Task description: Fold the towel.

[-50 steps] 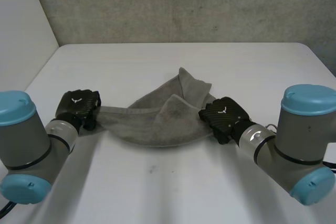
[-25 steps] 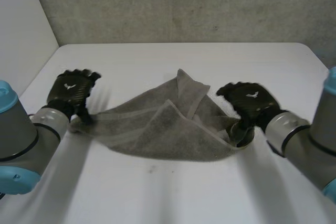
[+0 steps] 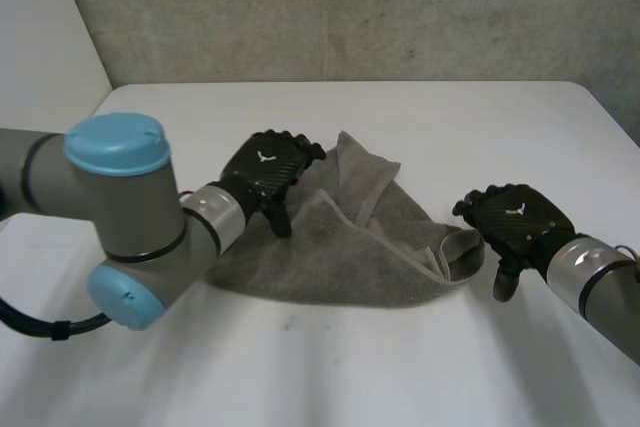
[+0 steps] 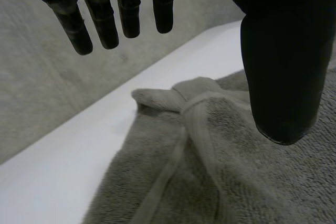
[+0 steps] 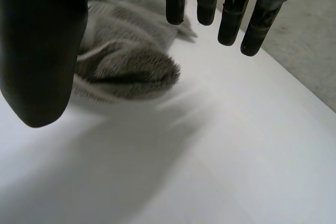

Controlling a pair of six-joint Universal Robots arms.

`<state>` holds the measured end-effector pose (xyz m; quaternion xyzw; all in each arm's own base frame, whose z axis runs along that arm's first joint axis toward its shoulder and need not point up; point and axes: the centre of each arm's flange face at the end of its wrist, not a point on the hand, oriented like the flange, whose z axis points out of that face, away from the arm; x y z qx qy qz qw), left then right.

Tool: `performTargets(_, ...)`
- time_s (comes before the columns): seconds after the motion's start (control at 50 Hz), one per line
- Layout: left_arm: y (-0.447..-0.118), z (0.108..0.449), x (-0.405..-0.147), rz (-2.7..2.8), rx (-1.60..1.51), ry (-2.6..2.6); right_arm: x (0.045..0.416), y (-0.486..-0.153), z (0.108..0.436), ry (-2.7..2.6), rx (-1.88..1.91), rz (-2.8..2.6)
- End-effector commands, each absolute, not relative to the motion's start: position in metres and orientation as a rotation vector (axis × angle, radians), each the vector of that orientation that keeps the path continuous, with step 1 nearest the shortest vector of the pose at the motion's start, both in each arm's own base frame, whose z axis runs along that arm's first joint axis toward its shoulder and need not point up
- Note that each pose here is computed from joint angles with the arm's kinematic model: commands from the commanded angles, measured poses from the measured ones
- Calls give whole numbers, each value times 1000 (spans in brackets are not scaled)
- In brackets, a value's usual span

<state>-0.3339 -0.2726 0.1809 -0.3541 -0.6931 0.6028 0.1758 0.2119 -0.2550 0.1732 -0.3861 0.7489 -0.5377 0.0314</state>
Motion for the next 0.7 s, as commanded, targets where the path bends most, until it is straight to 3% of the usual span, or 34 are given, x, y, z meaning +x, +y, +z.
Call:
performTargets(0.02, -280, 170, -351, 1677, -1034, -1953, 205, -246, 159, 2235, -1340, -1591)
performTargets(0.7, -287, 134, -366, 1604, -1141, -1990, 192, -241, 156, 2071, -1327, -1737)
